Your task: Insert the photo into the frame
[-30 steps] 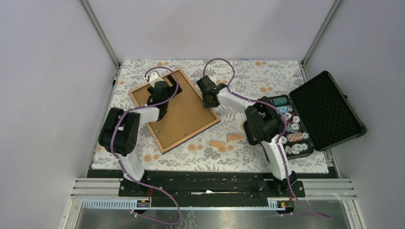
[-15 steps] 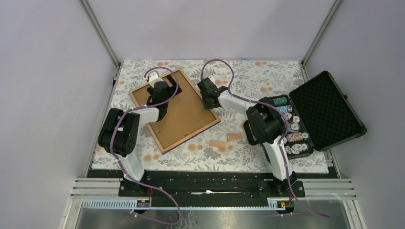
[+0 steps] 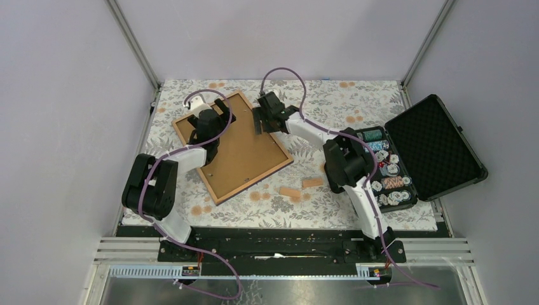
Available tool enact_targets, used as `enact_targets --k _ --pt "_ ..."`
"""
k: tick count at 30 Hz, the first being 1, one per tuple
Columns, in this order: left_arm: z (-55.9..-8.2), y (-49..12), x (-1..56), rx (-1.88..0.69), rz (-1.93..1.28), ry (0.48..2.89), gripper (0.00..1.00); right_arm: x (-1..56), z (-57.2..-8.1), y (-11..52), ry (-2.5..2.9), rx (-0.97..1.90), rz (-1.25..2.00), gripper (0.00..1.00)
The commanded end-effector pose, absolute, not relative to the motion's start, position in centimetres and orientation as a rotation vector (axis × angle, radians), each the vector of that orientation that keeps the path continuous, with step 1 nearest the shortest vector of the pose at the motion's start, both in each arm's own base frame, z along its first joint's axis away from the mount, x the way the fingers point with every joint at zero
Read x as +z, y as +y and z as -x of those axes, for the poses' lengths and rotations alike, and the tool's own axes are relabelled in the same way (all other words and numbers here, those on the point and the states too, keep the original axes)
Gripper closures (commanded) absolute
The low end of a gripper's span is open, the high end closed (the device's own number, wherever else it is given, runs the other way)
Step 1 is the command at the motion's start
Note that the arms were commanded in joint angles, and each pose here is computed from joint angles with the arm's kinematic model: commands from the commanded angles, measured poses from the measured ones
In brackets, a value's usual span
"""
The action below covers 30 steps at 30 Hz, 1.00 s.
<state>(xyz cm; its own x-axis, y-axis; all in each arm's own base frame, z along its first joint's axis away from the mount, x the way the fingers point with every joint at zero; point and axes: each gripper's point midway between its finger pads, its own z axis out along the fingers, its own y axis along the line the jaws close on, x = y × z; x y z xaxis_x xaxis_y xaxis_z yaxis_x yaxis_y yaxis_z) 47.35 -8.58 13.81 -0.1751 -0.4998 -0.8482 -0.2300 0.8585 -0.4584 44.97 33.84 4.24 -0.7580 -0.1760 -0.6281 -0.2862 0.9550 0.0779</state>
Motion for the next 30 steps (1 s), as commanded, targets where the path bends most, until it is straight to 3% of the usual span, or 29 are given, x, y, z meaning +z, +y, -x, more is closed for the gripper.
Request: enact_targets --k 1,11,14,18,23,30 --pt "-47.3 -7.4 15.8 -0.259 0.586 1.684 0.01 4.8 -48.5 36.4 2.391 0.258 0.220 0.20" --pt "-47.4 -7.4 15.8 -0.265 0.594 1.681 0.01 4.4 -51.7 38.5 2.334 0.256 0.222 0.31" --pt "-47.4 -7.3 15.7 -0.266 0.597 1.678 0.01 3.1 -51.6 38.4 2.361 0.237 0.227 0.47" --pt "-47.5 -7.3 15.6 -0.266 0.596 1.683 0.01 2.6 -51.7 37.6 2.372 0.184 0.183 0.77" --pt "-47.5 -7.6 15.4 -0.285 0.601 1.688 0.01 2.8 -51.2 36.4 2.382 0.146 0.066 1.00" --pt "-47.6 -7.6 15.1 -0.290 0.605 1.696 0.01 2.2 -47.3 34.8 2.445 0.214 -0.226 1.00"
